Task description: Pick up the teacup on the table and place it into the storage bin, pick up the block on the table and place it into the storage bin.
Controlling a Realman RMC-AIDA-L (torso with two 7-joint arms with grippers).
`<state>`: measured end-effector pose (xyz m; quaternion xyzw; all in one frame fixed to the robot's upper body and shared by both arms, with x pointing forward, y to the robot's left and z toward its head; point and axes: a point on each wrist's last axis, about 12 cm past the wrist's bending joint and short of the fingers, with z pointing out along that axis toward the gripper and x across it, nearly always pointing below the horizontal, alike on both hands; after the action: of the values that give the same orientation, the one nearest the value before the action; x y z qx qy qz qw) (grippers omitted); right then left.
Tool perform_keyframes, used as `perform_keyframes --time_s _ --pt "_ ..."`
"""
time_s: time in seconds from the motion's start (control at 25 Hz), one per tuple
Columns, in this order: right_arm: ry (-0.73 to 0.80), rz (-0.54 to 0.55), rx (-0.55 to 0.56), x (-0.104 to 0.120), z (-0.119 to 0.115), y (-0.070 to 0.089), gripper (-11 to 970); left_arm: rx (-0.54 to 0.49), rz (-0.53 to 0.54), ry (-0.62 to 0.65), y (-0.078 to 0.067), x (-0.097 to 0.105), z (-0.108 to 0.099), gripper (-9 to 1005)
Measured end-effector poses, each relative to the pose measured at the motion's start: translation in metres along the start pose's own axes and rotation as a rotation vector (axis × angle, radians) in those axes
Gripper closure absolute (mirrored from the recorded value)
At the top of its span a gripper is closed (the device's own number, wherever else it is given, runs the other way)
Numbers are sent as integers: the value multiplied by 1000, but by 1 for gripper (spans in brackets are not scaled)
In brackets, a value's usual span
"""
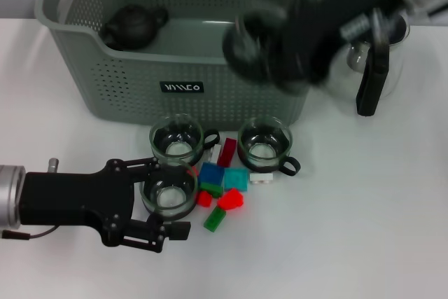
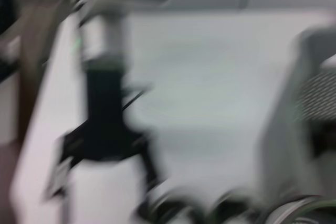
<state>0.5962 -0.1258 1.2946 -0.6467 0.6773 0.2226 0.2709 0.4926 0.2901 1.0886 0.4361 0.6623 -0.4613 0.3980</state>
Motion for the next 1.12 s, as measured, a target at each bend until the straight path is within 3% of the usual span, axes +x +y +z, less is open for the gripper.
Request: perform_keyframes --time_s 0.2,0.44,0.6,0.84,1.12 --pt "-103 48 145 -14 -1 -30 901 4 12 0 0 0 1 62" --pt "-187 201 294 -12 21 -73 902 10 12 2 0 0 2 62" --pt "-212 268 375 -8 38 -91 902 11 12 2 0 0 2 61" --pt "-143 310 495 2 68 -108 903 8 22 0 0 -1 1 62" --pt "-81 298 548 14 93 -108 902 8 33 0 0 0 1 61"
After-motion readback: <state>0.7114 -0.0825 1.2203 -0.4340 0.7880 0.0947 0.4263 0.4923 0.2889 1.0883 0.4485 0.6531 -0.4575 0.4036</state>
